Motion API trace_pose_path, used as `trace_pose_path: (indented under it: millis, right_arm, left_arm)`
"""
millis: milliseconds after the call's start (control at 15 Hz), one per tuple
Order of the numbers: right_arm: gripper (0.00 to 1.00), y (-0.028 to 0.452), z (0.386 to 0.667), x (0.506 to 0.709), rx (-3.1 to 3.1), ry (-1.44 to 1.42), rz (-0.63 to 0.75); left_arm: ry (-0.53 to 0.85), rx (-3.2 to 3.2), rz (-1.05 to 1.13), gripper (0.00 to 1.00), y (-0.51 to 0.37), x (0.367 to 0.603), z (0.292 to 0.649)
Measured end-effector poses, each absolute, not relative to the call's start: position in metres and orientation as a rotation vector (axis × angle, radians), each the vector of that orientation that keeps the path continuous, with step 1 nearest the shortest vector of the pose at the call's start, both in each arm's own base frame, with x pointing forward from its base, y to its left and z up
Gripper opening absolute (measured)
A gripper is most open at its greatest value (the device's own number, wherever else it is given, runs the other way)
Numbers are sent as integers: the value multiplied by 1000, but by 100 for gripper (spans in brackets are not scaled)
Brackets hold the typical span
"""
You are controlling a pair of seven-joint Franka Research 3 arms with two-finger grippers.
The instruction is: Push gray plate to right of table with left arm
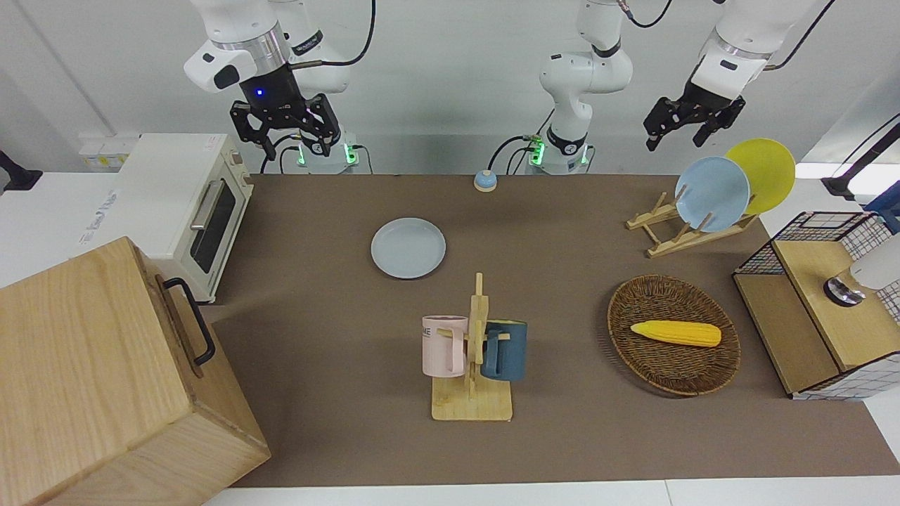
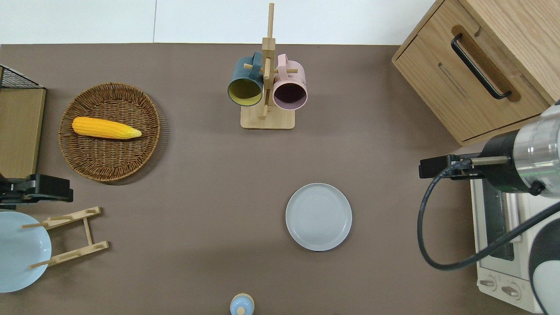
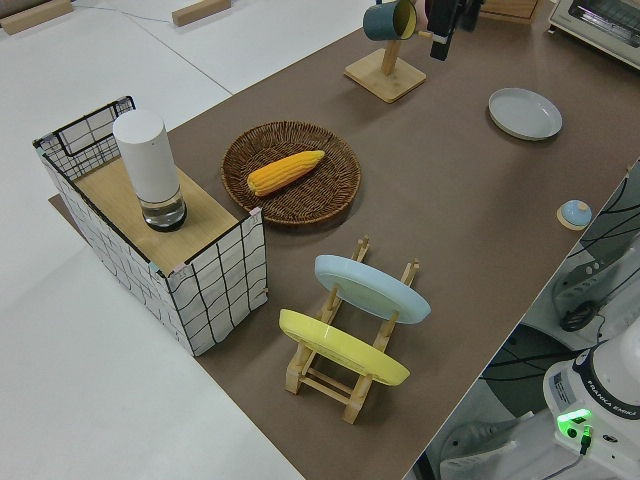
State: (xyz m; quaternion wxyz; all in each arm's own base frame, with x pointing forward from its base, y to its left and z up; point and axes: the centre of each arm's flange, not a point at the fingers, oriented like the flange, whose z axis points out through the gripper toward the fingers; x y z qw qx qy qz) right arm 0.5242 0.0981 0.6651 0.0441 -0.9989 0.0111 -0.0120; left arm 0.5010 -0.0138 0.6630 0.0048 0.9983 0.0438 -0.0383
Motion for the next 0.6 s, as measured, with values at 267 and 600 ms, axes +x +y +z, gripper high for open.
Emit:
trace_pose_path:
  millis: [267, 600]
  right_arm:
    - [100, 98, 665, 524, -3053, 34, -37]
    - [100, 98, 665, 524, -3053, 34, -37]
  left_arm:
    - [133, 3127, -122, 100, -15, 501, 663]
    - [133, 3127, -122, 100, -15, 501, 662]
